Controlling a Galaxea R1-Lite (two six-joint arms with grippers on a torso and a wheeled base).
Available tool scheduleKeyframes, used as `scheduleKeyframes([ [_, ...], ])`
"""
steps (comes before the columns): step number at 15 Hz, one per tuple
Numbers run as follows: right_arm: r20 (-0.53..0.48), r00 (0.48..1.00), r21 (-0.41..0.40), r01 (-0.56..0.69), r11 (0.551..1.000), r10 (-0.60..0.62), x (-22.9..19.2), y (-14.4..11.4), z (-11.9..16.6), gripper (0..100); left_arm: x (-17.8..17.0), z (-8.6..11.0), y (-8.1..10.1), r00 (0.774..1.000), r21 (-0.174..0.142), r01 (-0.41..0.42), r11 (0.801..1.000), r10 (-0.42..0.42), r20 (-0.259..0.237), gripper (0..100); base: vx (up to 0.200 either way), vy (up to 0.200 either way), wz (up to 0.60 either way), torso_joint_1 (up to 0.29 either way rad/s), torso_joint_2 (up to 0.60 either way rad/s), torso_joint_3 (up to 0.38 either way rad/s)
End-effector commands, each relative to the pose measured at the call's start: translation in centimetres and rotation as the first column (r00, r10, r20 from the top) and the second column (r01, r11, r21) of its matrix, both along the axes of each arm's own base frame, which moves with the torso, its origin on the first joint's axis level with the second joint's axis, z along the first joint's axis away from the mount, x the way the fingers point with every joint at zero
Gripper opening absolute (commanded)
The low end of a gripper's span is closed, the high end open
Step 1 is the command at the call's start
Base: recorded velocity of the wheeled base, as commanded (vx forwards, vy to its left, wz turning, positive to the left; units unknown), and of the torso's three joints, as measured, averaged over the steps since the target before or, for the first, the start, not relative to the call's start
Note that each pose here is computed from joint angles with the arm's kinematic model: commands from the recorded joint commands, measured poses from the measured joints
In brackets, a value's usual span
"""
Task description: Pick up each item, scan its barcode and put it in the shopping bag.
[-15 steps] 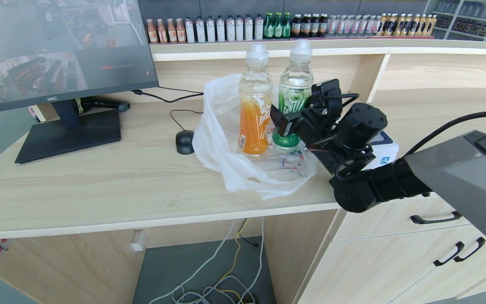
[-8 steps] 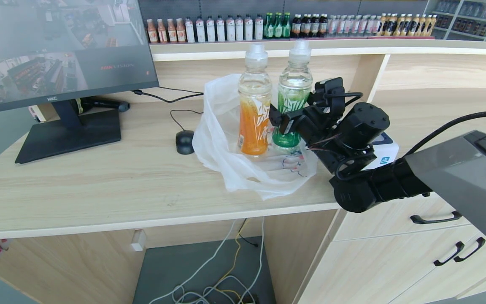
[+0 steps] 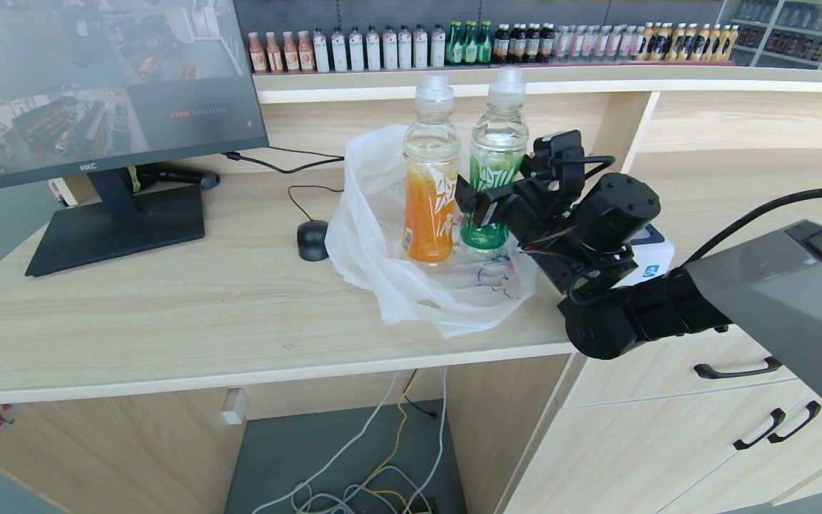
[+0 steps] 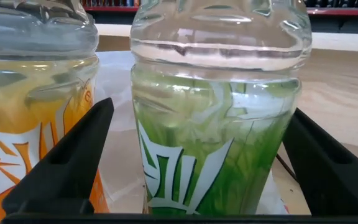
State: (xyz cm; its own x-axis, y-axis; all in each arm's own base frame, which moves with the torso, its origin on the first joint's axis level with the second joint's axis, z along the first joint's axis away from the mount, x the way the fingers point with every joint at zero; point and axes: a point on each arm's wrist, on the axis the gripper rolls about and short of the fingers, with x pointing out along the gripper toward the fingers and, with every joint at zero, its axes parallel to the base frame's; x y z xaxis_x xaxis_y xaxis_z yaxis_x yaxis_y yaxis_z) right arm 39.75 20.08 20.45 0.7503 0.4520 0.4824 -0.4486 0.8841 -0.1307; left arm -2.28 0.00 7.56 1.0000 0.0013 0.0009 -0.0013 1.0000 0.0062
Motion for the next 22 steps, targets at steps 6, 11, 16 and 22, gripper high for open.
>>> scheduleKeyframes([
  [6, 0.016, 1.000, 0.002, 0.008, 1.000, -0.008, -2.5, -0.9, 0.0, 100, 0.0, 0.0, 0.0, 1.000, 0.000, 0.001, 1.000, -0.001, 0.001, 100, 0.000, 0.000, 0.00, 0.000, 0.00, 0.000],
  [11, -0.016, 0.999, -0.010, 0.044, 0.999, -0.044, -6.4, -2.8, -0.9, 100, 0.0, 0.0, 0.0, 1.000, 0.000, 0.000, 1.000, 0.000, 0.001, 100, 0.000, 0.000, 0.00, 0.000, 0.00, 0.000],
  [16, -0.078, 0.995, -0.046, 0.053, 0.998, -0.057, -13.3, -6.3, 0.0, 100, 0.0, 0.0, 0.0, 1.000, 0.000, 0.000, 1.000, 0.000, 0.001, 100, 0.000, 0.000, 0.00, 0.000, 0.00, 0.000],
  [22, -0.149, 0.987, -0.045, 0.055, 0.997, -0.061, -22.8, -11.7, -1.0, 100, 0.0, 0.0, 0.0, 1.000, 0.000, 0.000, 1.000, 0.000, 0.001, 100, 0.000, 0.000, 0.00, 0.000, 0.00, 0.000],
])
